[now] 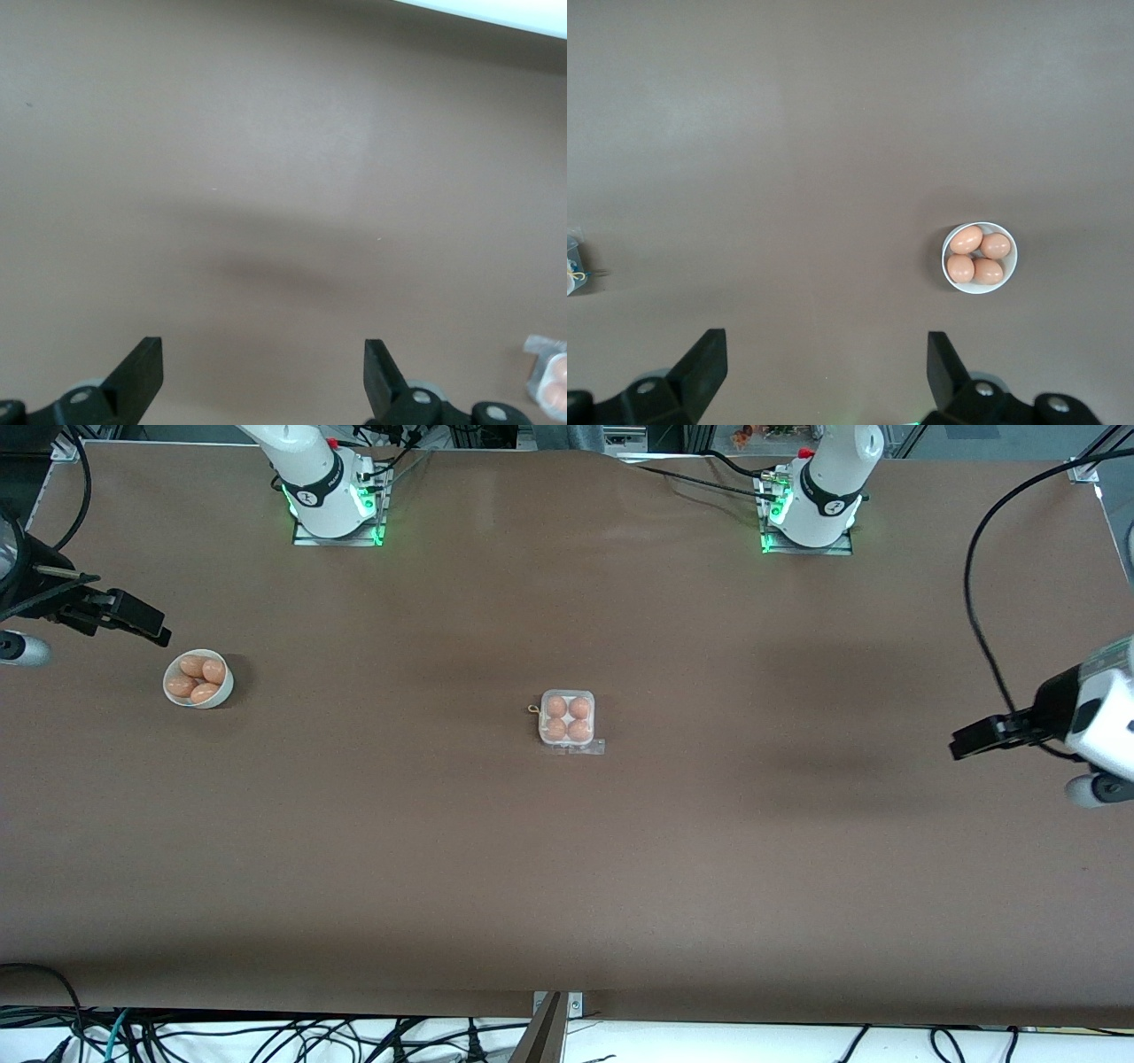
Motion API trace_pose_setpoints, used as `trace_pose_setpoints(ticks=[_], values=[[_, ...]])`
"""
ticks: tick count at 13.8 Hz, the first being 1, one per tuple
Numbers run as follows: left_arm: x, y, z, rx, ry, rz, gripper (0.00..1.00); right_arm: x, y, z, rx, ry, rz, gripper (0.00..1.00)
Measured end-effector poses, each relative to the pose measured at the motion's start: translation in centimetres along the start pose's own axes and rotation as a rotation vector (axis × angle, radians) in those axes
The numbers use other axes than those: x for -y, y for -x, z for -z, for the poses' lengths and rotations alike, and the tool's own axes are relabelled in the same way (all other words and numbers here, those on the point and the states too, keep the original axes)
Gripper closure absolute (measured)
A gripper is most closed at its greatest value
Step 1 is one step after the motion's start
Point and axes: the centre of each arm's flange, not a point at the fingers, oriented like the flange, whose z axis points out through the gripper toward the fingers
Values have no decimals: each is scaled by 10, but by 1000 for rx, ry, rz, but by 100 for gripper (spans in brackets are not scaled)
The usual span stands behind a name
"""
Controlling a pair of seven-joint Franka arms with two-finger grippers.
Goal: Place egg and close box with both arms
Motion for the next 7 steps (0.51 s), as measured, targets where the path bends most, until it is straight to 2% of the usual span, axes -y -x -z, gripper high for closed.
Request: trace_pose_setpoints(ticks=[2, 7], values=[[2, 17, -2, -9, -6, -21, 0, 0, 0, 0, 0, 0, 0, 0], [-1, 69, -25, 56, -40, -46, 0, 0, 0, 0, 0, 0, 0, 0]])
